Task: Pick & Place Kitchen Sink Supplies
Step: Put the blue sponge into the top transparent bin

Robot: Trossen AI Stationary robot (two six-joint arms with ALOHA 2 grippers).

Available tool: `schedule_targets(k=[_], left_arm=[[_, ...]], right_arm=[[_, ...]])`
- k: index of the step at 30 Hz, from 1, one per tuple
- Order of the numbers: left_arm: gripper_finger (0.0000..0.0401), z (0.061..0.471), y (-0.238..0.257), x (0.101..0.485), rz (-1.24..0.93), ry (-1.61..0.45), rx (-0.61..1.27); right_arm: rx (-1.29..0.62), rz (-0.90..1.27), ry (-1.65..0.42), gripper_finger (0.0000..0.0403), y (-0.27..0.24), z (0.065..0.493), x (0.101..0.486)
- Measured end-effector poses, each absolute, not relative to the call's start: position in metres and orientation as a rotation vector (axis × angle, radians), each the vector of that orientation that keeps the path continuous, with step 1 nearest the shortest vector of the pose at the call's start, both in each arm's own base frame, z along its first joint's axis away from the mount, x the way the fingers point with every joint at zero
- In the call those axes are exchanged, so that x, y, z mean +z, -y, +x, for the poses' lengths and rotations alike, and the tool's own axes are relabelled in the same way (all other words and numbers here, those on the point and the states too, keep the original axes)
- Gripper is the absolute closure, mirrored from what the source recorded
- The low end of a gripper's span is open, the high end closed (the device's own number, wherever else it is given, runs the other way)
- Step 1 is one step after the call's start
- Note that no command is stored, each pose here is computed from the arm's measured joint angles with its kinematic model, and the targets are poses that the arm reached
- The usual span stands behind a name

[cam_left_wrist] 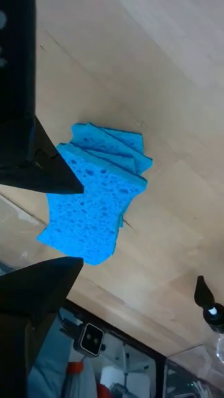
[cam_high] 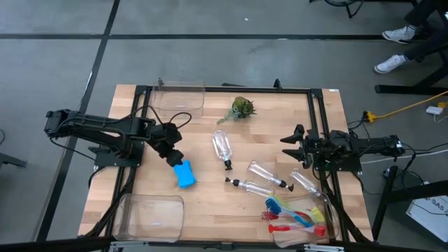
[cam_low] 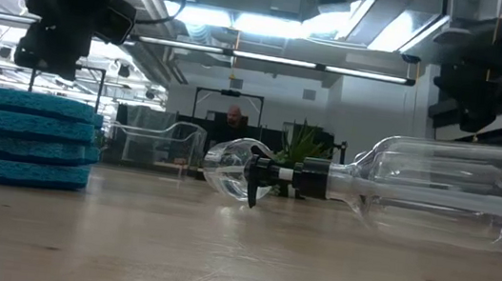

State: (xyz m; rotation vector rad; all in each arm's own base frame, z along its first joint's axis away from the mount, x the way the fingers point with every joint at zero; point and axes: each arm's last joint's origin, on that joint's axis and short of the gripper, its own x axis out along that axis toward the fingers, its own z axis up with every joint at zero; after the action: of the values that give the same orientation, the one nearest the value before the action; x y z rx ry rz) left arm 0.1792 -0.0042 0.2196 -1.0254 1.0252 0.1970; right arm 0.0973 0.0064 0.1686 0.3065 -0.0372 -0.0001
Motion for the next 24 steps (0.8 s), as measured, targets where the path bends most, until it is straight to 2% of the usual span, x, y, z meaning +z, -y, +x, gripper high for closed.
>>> schedule_targets(k=[7,18,24], left_arm=[[0.0233,0.179,0.004,0.22,-0.922,-1.025,0.139],[0.0233,0.18,0.001,0.217,-0.459,-0.993,0.055],[0.0233,0.187,0.01,0.208,-0.311,-1.045,-0.06]], right_arm=[[-0.001,0.312,0.038,0.0158,-0.006,0.097,0.169],[-0.001,0.314,0.039,0.0158,-0.006,0.097,0.169],[-0.001,0.314,0.039,0.0158,-0.006,0.097,0.169]])
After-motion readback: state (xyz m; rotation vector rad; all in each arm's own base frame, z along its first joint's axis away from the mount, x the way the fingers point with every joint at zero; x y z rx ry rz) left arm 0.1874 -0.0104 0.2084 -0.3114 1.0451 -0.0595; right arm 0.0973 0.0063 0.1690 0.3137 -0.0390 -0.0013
